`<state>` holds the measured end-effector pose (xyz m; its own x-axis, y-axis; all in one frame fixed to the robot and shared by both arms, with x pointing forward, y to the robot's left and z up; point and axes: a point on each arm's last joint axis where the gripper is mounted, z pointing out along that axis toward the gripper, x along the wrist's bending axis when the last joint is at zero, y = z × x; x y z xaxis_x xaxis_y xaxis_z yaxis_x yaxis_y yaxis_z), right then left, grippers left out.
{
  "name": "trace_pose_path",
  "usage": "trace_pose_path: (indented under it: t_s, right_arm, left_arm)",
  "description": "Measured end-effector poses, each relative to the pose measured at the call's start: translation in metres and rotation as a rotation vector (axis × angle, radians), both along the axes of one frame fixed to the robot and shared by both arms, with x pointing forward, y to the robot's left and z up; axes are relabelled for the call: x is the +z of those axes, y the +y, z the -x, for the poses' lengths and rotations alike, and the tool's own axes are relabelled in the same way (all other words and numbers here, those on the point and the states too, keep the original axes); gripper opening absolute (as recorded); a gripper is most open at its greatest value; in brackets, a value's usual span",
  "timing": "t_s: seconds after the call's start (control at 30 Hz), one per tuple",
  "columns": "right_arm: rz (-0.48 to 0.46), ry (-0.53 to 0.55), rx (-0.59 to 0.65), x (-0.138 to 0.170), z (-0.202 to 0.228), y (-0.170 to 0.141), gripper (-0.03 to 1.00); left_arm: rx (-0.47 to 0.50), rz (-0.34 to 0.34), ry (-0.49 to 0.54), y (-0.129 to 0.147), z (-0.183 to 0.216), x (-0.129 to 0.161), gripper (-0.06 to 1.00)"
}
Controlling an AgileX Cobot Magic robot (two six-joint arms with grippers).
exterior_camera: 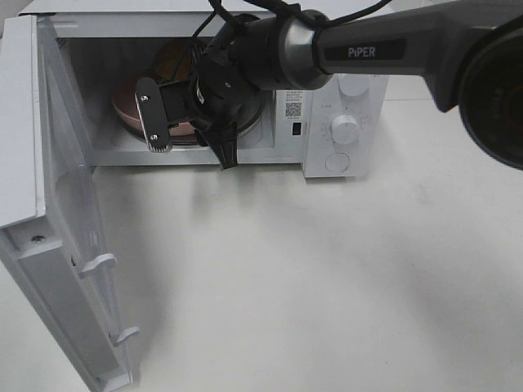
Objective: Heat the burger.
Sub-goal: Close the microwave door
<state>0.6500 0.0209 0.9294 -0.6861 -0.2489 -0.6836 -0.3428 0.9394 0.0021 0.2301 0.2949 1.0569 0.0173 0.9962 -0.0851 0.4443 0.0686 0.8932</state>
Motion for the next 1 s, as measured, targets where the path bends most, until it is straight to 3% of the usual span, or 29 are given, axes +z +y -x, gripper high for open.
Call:
trace_pose_path:
  t_s: [0.07,0.1,0.17,0.33,0.67,1.0]
  right_arm:
    - [-0.015,-0.007,0.02,0.006,0.008,-0.005,0.6]
    - [-0.015,-0.007,0.02,0.006,0.008,-0.005,0.6]
    - [-0.021,-0.004,0.037,0.004,0.014,-0.008,0.74]
    - [-0.049,0.005,0.05,0.005,0.028,-0.016,0.8]
    - [-0.142,0.015,0.007,0.029,0.051,-0.033,0.81]
    - [-0.324,0.098,-0.184,0.058,0.084,-0.059,0.8]
  left_arm:
    - [0.0,0.0,0.0,0.0,0.0,0.0,0.97]
    - [0.0,0.0,0.0,0.0,0.0,0.0,0.97]
    - [0.0,0.0,0.0,0.0,0.0,0.0,0.97]
    - [0.0,0.0,0.0,0.0,0.0,0.0,0.97]
    - [0.0,0.0,0.0,0.0,0.0,0.0,0.97]
    - [0.0,0.0,0.0,0.0,0.0,0.0,0.97]
